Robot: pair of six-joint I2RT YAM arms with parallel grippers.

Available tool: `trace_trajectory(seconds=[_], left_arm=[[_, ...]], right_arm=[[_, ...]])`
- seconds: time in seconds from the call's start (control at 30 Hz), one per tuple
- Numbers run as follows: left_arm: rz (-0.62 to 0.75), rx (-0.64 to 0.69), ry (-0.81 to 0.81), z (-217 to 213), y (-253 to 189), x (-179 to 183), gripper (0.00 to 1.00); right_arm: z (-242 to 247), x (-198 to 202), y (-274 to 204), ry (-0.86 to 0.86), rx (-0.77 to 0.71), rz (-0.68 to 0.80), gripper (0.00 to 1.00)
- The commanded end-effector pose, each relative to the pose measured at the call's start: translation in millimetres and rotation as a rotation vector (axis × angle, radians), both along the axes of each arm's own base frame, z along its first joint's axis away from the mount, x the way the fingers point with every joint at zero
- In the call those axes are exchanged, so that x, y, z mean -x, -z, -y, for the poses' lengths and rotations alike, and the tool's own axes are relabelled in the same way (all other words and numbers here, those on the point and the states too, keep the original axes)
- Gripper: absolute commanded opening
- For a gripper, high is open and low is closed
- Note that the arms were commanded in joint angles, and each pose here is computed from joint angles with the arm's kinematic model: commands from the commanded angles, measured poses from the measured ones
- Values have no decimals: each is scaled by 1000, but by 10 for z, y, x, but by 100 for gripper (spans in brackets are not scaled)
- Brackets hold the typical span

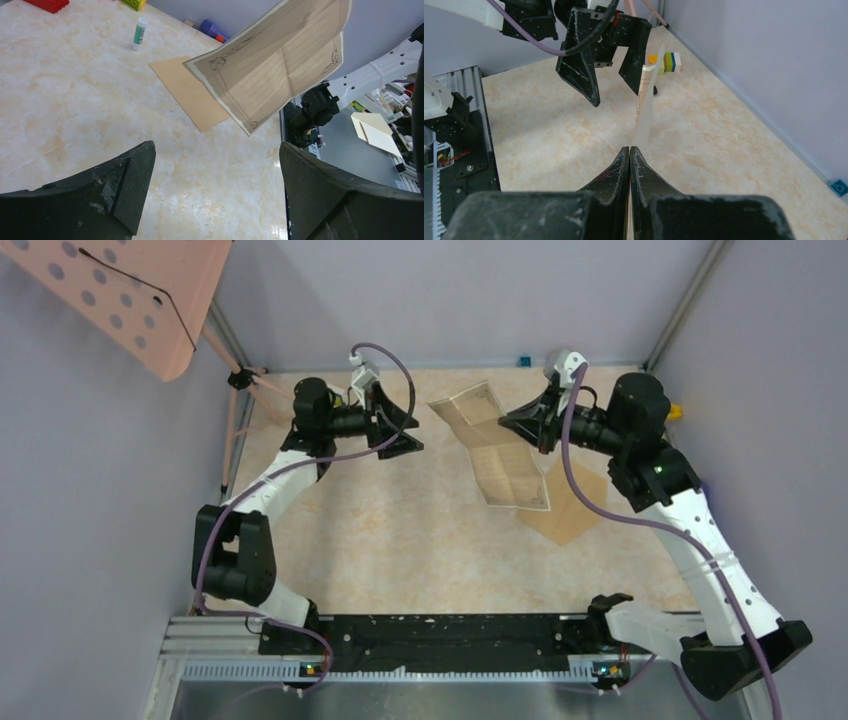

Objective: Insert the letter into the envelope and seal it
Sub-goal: Fold the letter.

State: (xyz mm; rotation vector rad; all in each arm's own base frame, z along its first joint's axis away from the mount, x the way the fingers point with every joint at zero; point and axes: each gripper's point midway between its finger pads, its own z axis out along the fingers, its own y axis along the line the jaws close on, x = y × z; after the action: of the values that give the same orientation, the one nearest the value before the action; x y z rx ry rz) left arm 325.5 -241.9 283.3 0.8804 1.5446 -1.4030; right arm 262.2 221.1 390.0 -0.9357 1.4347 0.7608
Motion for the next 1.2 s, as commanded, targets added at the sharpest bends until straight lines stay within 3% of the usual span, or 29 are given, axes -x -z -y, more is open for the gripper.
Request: trace_trajectory(seconds=[0.0,0.3,0.63,1.0,1.17], left_arm=[[-24,41,5,44,58,-103,99],[-65,262,108,119,-87,-25,93],[-58,314,129,373,-169,126,90],[-72,346,150,506,-257,284,88],[-84,350,164,546,-276,316,81]], right_arm=[[1,-72,-283,14,-52,47,0],[53,-120,-560,7,-193,-47,0],[134,-222,-571,-21,-365,-160,0],[186,-283,-453,-17,-431,-213,0],[196,-357,-345,-2,-468,-245,0]])
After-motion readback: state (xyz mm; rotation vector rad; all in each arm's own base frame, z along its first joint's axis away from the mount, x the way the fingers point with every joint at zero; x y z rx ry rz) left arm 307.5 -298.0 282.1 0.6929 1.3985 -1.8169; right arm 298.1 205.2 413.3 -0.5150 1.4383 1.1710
